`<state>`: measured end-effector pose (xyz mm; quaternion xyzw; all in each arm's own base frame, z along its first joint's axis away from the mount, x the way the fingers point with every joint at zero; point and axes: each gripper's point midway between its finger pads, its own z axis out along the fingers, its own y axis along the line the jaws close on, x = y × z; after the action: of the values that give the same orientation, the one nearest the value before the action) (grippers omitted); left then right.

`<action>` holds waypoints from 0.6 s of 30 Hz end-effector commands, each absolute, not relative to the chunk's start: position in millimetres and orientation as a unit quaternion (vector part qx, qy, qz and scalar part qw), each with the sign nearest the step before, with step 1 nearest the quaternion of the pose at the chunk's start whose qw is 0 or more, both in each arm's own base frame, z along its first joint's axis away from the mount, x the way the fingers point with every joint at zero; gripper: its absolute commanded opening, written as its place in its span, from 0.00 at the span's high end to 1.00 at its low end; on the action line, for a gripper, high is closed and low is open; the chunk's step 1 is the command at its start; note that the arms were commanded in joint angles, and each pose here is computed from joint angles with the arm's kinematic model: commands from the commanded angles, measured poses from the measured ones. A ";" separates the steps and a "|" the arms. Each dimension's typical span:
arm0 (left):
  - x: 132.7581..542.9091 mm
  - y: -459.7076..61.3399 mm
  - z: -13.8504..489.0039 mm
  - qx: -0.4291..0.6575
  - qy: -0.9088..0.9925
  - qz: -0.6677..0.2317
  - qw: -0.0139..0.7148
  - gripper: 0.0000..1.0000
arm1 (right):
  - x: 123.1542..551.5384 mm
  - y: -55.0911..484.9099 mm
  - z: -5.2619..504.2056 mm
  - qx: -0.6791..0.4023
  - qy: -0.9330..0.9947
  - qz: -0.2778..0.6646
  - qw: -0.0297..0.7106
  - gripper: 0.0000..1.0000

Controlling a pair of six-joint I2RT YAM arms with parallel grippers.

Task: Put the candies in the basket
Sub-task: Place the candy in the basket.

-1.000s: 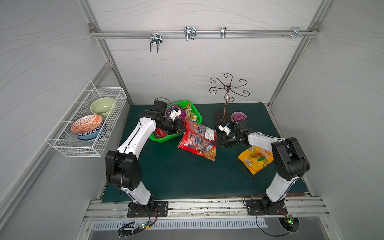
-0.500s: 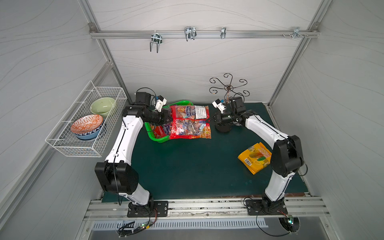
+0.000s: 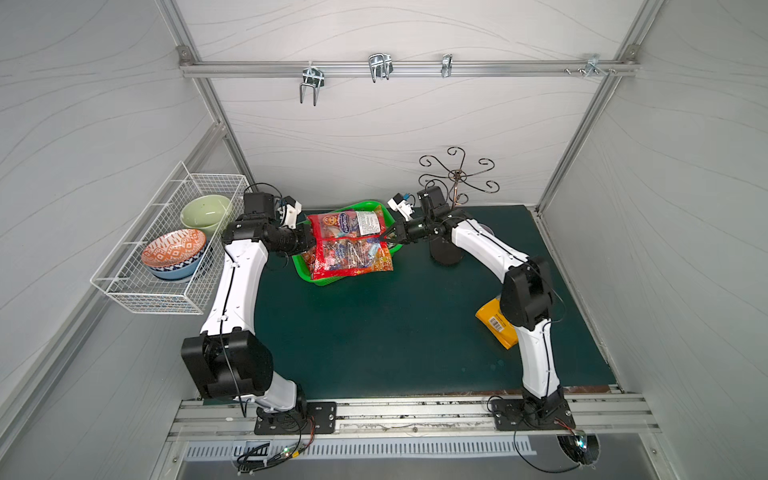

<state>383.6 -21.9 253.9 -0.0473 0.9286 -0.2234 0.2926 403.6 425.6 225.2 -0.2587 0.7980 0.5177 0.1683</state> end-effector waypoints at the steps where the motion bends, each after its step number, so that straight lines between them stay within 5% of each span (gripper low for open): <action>1: 401.9 -8.8 273.6 -0.033 0.914 -0.193 0.356 1.00 | 423.2 439.1 243.9 -0.274 0.781 0.521 0.208 1.00; 18: 441.8 18.1 251.5 -0.038 0.911 -0.130 0.389 1.00 | 481.1 474.0 235.6 -0.271 0.753 0.528 0.286 1.00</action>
<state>417.0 9.4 223.4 -0.0513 0.9315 -0.1460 0.3292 461.9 468.1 195.3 -0.2609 0.7898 0.5135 0.2109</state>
